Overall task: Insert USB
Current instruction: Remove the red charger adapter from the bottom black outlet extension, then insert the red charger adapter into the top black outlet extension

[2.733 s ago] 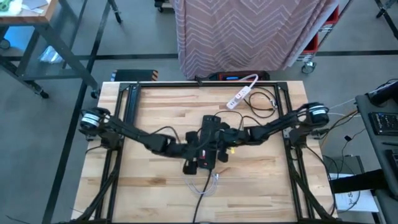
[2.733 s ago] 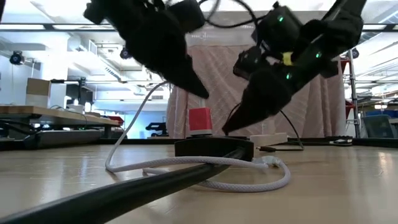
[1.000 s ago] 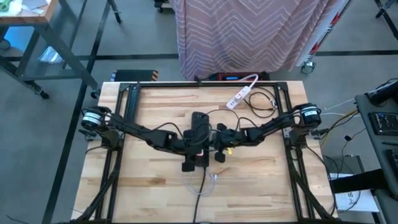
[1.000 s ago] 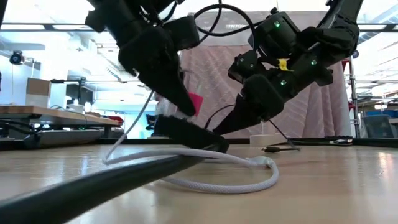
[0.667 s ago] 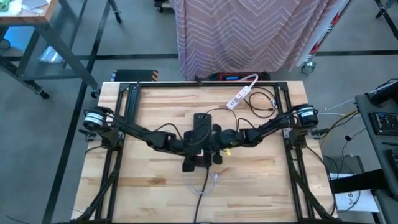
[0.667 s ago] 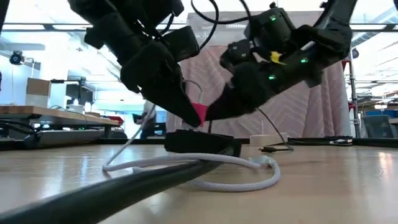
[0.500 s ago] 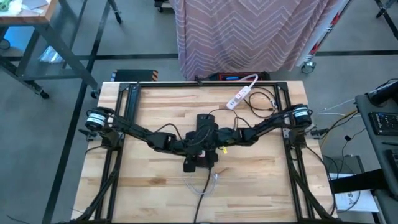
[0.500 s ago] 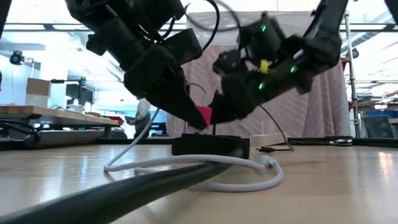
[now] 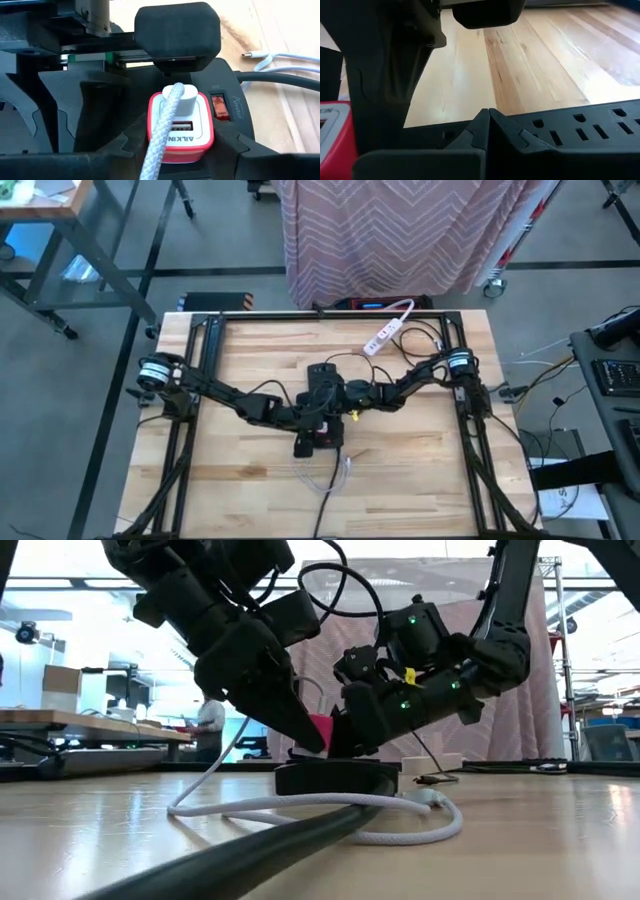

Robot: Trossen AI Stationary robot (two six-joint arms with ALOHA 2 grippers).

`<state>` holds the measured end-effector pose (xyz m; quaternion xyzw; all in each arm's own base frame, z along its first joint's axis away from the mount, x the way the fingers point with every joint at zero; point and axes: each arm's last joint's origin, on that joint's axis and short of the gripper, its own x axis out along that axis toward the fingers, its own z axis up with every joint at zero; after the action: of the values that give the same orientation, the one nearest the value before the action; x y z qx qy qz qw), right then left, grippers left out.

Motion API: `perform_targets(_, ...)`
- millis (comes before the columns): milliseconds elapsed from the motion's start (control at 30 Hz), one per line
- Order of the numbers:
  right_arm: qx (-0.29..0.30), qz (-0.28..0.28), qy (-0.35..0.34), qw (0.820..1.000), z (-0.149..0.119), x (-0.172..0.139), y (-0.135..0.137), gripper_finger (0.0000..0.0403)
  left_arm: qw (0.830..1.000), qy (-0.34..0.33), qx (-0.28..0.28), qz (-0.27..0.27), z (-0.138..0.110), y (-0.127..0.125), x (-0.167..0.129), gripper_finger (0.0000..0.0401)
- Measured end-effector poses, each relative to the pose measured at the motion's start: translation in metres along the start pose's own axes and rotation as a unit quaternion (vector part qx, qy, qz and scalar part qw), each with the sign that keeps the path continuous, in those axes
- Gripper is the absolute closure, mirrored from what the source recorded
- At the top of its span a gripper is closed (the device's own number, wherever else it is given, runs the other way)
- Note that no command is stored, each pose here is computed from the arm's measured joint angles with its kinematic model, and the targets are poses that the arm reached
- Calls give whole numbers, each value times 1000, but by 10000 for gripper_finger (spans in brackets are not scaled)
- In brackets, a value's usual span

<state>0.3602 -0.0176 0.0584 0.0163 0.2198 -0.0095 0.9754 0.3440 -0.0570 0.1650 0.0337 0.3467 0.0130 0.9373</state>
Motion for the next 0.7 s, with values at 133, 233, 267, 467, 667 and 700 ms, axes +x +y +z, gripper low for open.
perform_targets(133,-5,-4,0,1000,0,0,-1,403,1000,1,0,14,0,1,-1,276)
perform_targets(233,-6,-7,0,1000,0,0,-2,403,999,0,-14,31,0,2,-1,276)
perform_targets(267,-5,-7,0,1000,0,0,-3,403,999,-2,-22,35,0,3,-1,276)
perform_targets(467,-5,-5,0,1000,0,0,-3,403,989,-84,-84,86,17,8,-21,276)
perform_targets(667,-2,-2,0,1000,0,0,-3,403,985,-110,-102,83,11,8,-38,276)
perform_targets(700,-1,1,0,1000,0,0,-3,403,984,-110,-109,91,9,10,-44,276)
